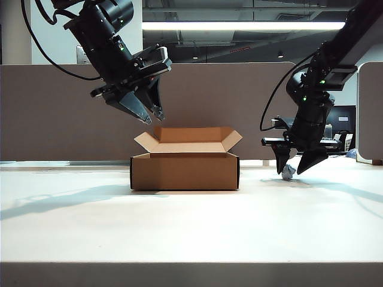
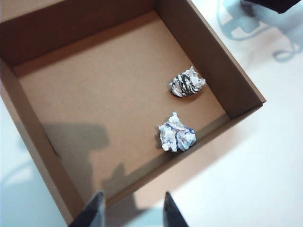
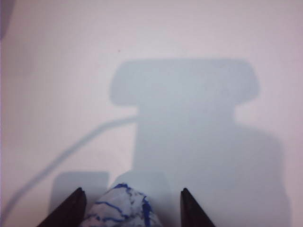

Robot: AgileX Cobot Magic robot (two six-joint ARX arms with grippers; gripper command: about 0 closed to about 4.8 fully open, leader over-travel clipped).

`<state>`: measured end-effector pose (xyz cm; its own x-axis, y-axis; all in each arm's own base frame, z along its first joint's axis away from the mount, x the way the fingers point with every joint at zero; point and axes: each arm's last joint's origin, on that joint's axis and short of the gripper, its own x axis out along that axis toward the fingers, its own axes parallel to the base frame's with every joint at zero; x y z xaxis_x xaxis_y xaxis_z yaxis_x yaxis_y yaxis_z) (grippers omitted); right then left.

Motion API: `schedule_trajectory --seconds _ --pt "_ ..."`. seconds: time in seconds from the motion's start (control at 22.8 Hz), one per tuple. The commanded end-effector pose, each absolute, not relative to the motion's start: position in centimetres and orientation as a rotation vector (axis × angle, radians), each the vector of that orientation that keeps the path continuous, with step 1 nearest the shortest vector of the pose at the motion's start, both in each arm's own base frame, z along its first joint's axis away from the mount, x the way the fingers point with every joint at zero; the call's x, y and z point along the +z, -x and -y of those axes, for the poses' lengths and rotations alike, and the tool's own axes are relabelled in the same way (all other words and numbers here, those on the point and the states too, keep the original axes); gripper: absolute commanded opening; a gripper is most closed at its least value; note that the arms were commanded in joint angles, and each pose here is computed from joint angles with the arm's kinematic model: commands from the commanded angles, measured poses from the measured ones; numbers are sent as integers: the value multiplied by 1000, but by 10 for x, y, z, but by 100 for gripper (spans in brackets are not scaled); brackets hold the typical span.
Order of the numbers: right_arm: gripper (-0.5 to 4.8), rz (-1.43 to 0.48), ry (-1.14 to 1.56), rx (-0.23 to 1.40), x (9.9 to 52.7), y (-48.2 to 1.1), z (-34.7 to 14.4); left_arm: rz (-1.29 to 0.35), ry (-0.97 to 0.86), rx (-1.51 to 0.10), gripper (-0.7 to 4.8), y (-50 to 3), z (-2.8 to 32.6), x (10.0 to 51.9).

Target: Pick up all the paper balls on the table and put them in the paper box.

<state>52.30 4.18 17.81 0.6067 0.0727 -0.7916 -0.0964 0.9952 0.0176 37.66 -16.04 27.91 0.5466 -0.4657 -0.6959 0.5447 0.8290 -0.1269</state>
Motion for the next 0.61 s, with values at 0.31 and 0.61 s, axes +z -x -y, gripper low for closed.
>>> schedule_trajectory --seconds 0.31,0.61 --pt "119 -912 25 99 182 -522 -43 -780 -104 -601 152 -376 160 283" --pt "52 -885 17 115 188 -524 -44 -779 -104 -601 152 -376 160 283"
